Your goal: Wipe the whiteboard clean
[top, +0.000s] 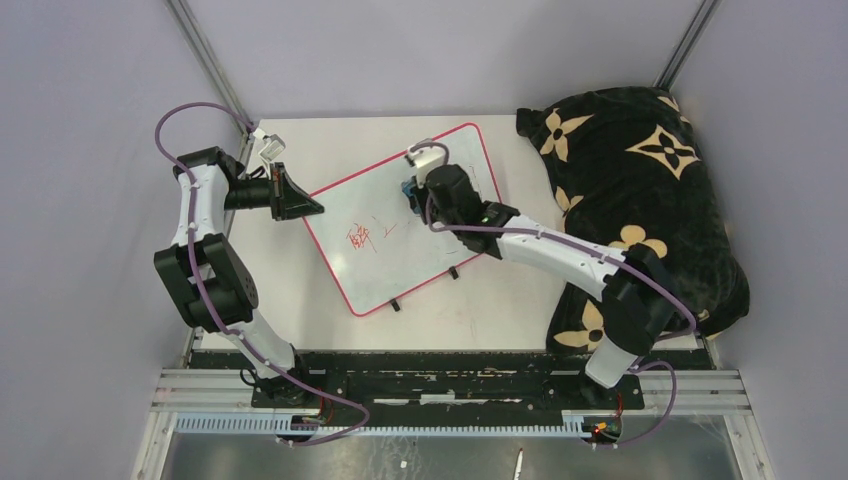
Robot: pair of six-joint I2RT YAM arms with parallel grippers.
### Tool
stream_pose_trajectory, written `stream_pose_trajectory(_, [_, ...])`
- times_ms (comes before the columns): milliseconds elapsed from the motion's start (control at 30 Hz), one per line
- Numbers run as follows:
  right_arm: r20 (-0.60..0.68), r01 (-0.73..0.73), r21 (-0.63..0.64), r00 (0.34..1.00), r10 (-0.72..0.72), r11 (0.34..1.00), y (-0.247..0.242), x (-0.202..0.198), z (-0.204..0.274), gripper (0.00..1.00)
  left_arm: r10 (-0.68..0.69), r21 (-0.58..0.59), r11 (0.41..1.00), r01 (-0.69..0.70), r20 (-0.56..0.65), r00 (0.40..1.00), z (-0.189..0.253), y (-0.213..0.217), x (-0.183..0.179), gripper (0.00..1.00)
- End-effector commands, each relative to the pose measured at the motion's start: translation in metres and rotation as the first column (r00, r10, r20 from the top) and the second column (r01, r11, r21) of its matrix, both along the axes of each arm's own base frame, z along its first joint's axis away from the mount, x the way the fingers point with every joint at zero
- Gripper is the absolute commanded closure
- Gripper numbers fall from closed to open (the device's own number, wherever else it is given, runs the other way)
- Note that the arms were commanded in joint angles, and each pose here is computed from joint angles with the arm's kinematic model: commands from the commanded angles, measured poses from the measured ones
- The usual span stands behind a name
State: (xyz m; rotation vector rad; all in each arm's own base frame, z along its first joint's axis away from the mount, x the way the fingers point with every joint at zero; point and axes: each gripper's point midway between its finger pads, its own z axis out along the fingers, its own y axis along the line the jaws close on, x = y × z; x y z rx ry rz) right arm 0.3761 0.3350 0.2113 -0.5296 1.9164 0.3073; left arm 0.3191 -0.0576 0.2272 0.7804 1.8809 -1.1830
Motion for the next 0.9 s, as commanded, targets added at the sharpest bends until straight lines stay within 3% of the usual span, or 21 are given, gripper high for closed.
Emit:
stream_pose_trajectory(0, [0.024,-0.142,0.050,0.990,0.141,0.989,0.065,-0.036,0.009,0.99,-0.020,0.071,0.997,0.015,0.069,0.997,0.005,0.001,-0.002,0.97])
stream_pose_trajectory(233, [0.013,-0.322,0.022,0.947,0.322,0.946,0.148,-0.089,-0.008,0.99,-0.023,0.076,0.997,0.018,0.069,0.997,0.005,-0.001,-0.005,0.97])
stream_pose_trajectory(400, [0.021,-0.359,0.000,0.933,0.359,0.933,0.172,-0.097,-0.006,0.99,-0.024,0.082,0.997,0.018,0.068,0.997,0.004,-0.001,-0.007,0.97])
stream_pose_trajectory(567, [0.073,-0.241,-0.063,0.967,0.246,0.968,0.143,-0.073,0.001,1.00,-0.024,0.086,0.996,0.018,0.069,0.997,0.005,0.000,-0.008,0.97])
stream_pose_trajectory(867, [0.079,0.041,-0.036,0.996,-0.038,0.998,0.022,0.001,0.013,1.00,-0.022,0.090,0.996,0.016,0.070,0.997,0.006,0.000,-0.007,0.97])
